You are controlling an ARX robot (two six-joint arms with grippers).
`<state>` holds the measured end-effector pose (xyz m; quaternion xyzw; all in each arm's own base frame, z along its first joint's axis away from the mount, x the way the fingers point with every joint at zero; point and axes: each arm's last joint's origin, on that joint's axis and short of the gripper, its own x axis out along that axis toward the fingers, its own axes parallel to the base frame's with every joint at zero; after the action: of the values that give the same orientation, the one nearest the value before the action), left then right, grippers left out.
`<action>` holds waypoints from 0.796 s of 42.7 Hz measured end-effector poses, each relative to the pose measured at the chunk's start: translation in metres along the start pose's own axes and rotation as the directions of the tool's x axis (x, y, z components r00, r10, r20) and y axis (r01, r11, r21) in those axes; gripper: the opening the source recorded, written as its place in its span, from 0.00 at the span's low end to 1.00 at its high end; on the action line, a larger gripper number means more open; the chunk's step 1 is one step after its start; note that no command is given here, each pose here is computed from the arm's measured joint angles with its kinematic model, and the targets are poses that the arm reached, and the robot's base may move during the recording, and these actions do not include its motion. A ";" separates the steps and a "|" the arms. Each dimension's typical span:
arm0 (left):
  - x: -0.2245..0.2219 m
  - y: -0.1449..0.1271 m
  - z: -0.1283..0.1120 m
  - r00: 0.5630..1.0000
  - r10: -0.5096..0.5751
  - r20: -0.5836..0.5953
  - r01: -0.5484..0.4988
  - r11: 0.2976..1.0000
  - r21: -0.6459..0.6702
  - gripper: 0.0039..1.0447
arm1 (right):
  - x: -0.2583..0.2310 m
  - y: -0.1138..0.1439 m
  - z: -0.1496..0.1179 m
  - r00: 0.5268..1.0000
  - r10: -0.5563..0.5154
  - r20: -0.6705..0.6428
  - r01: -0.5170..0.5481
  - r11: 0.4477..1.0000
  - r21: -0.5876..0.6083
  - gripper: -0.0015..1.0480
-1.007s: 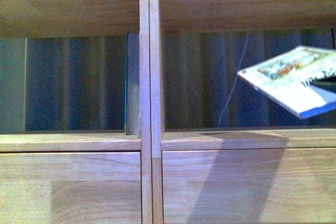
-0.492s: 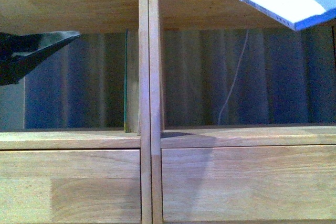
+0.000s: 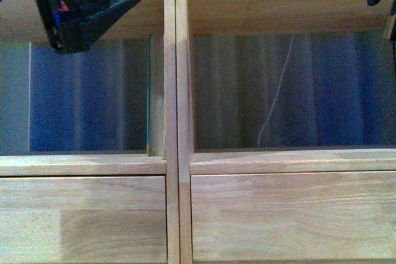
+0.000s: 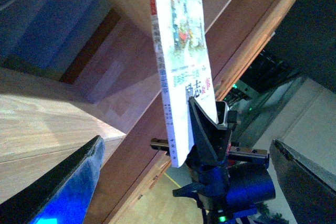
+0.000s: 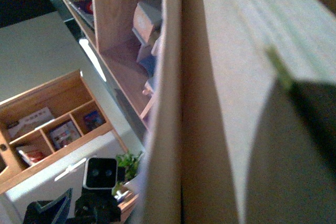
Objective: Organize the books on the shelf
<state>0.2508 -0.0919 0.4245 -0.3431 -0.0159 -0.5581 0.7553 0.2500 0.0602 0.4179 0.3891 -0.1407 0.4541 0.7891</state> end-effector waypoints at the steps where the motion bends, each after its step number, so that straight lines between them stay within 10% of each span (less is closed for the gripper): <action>1: 0.001 0.000 0.000 1.000 -0.003 0.005 0.003 1.000 0.004 0.93 | 0.000 0.002 -0.002 1.000 0.009 -0.010 -0.008 1.000 0.006 0.07; 23: 0.031 0.002 0.000 0.999 -0.043 0.033 0.044 0.999 -0.024 0.93 | -0.004 0.017 -0.026 0.985 0.115 -0.131 -0.106 0.992 0.072 0.07; 34: 0.042 -0.005 -0.008 0.998 -0.047 0.046 0.048 0.998 -0.029 0.63 | -0.009 0.013 -0.032 0.982 0.113 -0.151 -0.100 0.991 0.090 0.07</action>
<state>0.2597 -0.1315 0.4376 -0.3666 -0.0330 -0.5680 0.7361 0.2307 0.0827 0.3977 0.3765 -0.0805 0.5300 0.7556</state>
